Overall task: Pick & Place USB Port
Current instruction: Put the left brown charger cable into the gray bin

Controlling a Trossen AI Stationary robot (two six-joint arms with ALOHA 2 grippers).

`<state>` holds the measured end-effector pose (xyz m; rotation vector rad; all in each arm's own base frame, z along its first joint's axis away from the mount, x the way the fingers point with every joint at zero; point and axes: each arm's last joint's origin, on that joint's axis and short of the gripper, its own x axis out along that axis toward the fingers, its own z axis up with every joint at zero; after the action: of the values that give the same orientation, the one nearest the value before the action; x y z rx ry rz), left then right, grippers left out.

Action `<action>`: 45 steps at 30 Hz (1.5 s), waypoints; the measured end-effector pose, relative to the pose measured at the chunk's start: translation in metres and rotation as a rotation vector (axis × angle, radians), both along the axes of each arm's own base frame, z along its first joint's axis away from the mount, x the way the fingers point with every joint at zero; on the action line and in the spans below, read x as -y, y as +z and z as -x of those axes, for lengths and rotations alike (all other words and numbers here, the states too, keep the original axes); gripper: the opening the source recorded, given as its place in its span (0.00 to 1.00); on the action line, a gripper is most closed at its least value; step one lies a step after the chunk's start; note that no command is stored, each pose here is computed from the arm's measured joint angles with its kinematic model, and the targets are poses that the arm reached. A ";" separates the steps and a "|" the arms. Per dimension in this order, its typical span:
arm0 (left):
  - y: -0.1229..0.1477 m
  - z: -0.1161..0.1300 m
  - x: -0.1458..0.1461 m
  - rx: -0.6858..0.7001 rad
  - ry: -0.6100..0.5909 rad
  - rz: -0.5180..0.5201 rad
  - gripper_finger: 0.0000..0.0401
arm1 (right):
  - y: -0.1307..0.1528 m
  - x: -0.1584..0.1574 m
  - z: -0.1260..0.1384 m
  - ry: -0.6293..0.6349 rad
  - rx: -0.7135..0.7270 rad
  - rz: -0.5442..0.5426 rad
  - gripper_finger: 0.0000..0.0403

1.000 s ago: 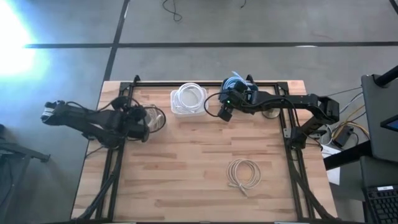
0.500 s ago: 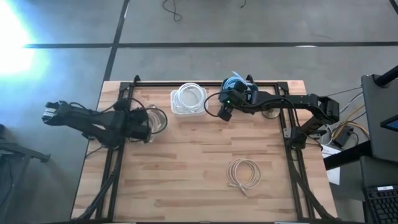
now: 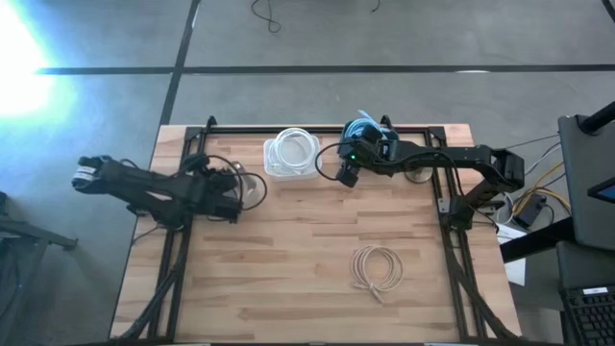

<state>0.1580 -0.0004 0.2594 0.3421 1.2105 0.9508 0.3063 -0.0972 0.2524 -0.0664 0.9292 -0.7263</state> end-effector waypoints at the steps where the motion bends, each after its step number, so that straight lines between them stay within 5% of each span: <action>1: 0.004 -0.001 0.000 0.007 -0.007 -0.002 0.04 | 0.000 0.000 0.000 0.000 0.000 0.000 0.47; 10: 0.028 0.000 0.000 -0.031 -0.048 -0.019 0.04 | 0.000 0.000 0.000 -0.002 0.002 -0.001 0.47; 27: -0.026 0.001 0.000 -0.200 -0.035 -0.033 0.04 | 0.001 0.000 -0.001 -0.002 0.019 0.004 0.47; 34: -0.033 -0.008 0.001 -0.218 -0.054 -0.028 0.04 | 0.001 0.000 -0.002 -0.001 0.023 0.005 0.47; 40: -0.028 -0.012 -0.001 -0.215 -0.088 -0.166 0.04 | 0.001 0.000 -0.002 0.000 0.021 0.006 0.47; 45: -0.024 -0.013 -0.001 -0.239 -0.120 -0.171 0.04 | 0.001 0.000 -0.002 0.000 0.022 0.006 0.47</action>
<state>0.1715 0.0002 0.2353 0.6732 1.3109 0.9295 0.3079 -0.0977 0.2537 -0.0636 0.9065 -0.7285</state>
